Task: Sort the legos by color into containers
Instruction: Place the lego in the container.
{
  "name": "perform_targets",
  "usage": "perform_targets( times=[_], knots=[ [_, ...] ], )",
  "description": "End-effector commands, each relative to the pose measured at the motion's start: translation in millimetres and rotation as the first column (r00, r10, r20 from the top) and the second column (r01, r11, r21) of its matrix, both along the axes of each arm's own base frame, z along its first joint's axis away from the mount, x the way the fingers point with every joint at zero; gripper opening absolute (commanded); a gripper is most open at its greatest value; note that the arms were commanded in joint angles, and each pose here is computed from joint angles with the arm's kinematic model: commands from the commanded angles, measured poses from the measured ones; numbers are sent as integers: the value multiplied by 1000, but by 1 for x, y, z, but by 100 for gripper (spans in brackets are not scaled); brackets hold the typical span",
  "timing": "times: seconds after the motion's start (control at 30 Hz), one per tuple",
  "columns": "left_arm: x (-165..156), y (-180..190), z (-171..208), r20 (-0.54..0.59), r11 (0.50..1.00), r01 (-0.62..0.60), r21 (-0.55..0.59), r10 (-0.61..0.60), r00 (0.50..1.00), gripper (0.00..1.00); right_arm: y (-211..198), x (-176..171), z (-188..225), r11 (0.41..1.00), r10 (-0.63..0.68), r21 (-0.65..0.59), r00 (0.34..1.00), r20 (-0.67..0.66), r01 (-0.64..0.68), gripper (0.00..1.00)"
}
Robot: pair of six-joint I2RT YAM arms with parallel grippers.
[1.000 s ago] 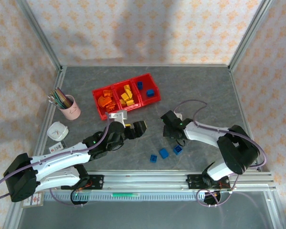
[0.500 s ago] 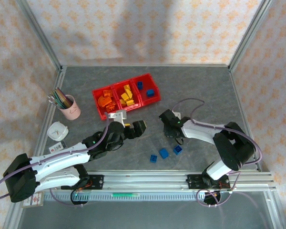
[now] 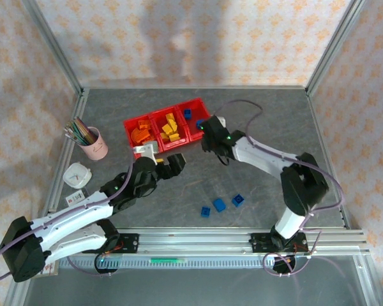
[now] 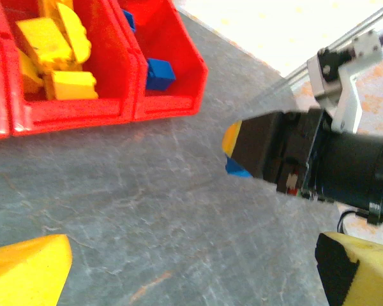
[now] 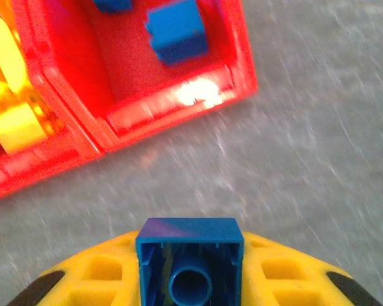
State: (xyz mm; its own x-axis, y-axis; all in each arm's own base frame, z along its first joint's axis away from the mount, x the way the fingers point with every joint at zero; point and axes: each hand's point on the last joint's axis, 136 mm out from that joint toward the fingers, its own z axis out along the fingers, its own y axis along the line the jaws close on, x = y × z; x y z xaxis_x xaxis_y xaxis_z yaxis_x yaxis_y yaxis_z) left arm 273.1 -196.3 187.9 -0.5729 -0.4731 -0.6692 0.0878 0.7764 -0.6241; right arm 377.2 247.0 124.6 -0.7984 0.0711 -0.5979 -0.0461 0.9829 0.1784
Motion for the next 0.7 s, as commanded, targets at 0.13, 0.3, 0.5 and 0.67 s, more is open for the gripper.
perform_targets(
  times=[0.13, 0.3, 0.5, 0.67],
  knots=[
    [14, 16, 12, 8, 1000, -8, 23, 7, 1000, 99, 21, 85, 2, 999, 0, -33, 998, 69, 3, 29],
    [20, 22, 15, 16, 999, -25, 25, 24, 1000, 99, 30, 126, -8, 999, -5, -45, 997, 76, 9, 30],
    [23, 24, 14, 12, 999, -26, 40, 26, 1000, 99, 44, 150, -1, 998, 40, -43, 993, 107, -35, 38],
    [23, 21, 15, 6, 999, -12, 39, 12, 1000, 99, 46, 149, 21, 998, 54, -25, 990, 134, -51, 50]
  ],
)
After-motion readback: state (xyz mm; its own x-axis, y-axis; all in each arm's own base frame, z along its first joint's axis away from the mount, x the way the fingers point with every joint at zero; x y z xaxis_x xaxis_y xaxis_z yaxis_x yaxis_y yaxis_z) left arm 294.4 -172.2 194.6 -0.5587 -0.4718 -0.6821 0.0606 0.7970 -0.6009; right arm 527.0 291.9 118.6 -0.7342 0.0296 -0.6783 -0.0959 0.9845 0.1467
